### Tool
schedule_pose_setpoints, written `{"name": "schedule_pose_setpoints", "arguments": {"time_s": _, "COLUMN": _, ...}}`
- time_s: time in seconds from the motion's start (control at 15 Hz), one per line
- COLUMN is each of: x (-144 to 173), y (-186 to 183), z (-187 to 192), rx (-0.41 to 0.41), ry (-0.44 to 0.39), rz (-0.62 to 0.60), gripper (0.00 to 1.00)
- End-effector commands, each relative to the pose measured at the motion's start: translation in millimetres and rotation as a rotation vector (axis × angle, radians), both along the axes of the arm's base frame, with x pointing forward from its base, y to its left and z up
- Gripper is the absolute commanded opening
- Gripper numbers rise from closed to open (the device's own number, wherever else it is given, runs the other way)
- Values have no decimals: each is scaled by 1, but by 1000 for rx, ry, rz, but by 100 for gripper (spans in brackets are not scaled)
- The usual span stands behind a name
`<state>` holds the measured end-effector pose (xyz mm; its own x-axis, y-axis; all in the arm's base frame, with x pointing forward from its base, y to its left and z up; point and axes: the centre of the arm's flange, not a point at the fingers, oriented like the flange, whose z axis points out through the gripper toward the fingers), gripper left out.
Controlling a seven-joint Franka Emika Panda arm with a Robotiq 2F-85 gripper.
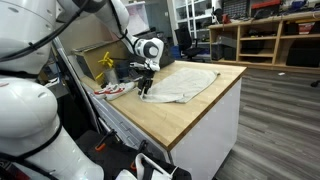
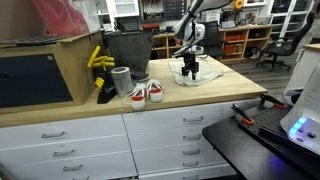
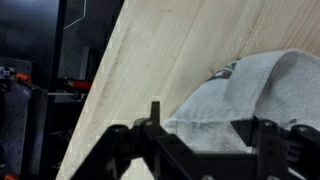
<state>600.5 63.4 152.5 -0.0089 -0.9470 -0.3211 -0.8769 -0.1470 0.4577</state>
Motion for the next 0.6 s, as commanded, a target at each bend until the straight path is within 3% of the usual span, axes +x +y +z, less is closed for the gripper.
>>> {"name": "schedule_pose_setpoints", "arguments": {"time_s": 0.0, "x": -1, "y": 1, "z": 11, "rx": 3, "ry": -18, "rz": -57, "gripper": 42}}
{"name": "schedule_pose_setpoints", "arguments": {"time_s": 0.33, "x": 2, "y": 0, "z": 15, "rx": 8, "ry": -34, "rz": -76, "gripper": 5}}
{"name": "schedule_pose_setpoints", "arguments": {"time_s": 0.53, "x": 4, "y": 0, "z": 19, "rx": 12, "ry": -41, "rz": -93, "gripper": 0}}
